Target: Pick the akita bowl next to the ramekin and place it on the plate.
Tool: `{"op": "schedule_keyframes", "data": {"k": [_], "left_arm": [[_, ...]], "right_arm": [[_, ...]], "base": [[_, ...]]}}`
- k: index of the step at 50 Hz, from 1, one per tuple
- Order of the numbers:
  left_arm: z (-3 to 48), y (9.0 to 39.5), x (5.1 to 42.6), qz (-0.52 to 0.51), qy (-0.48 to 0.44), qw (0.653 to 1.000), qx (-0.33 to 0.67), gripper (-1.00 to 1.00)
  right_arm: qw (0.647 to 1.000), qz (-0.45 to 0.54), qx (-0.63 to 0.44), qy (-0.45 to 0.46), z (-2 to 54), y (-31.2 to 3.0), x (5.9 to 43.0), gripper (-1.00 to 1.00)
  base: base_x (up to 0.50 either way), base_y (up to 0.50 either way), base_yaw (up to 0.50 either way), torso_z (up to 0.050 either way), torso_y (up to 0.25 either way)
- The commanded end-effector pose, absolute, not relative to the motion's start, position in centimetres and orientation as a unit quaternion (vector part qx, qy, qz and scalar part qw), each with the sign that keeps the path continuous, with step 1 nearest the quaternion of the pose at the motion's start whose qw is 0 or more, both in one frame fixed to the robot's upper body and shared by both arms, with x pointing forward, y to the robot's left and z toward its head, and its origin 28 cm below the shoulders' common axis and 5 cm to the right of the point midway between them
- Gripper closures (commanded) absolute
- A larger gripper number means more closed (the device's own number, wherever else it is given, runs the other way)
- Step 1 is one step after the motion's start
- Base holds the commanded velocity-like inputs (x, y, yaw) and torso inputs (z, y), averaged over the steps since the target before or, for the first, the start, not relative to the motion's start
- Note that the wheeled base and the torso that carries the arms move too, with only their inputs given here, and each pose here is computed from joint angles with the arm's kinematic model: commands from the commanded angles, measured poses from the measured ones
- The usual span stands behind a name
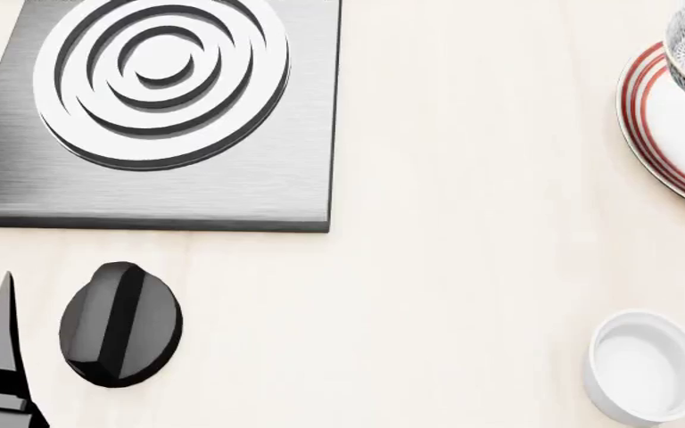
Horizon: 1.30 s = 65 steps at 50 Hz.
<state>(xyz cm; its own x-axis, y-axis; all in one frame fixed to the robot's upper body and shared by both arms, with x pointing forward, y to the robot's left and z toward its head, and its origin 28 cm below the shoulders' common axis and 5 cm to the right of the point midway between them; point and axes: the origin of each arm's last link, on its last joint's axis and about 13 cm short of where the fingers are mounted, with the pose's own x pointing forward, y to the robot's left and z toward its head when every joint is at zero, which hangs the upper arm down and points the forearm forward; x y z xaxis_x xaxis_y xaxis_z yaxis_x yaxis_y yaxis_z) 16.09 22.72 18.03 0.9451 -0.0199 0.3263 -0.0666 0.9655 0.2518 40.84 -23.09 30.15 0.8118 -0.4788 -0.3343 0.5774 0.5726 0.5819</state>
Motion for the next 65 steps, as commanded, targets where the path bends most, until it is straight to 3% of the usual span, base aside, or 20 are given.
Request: {"op": "schedule_keyframes", "data": {"k": [1,21,65], "left_arm": [[18.0,22.8,16.0,0.013,-0.164,0.978,0.131,-1.0],[18.0,23.0,15.9,0.014,-0.166,0.977,0.131,-1.0],[17.9,23.1,15.8,0.015,-0.166,0.977,0.134,-1.0]], "right_arm": [[0.892,-0.289,0.342,0.061,29.8,-22.5,41.4,1.0],[0.902,-0.291,0.316,0.04,29.1,-22.3,41.7,1.0],[0.888,-0.306,0.336,0.069,27.1,-22.5,41.7,1.0]], "base": [[0.0,0.0,0.0,0.0,0.0],[0.0,0.0,0.0,0.0,0.001],[0.0,0.0,0.0,0.0,0.0]]}}
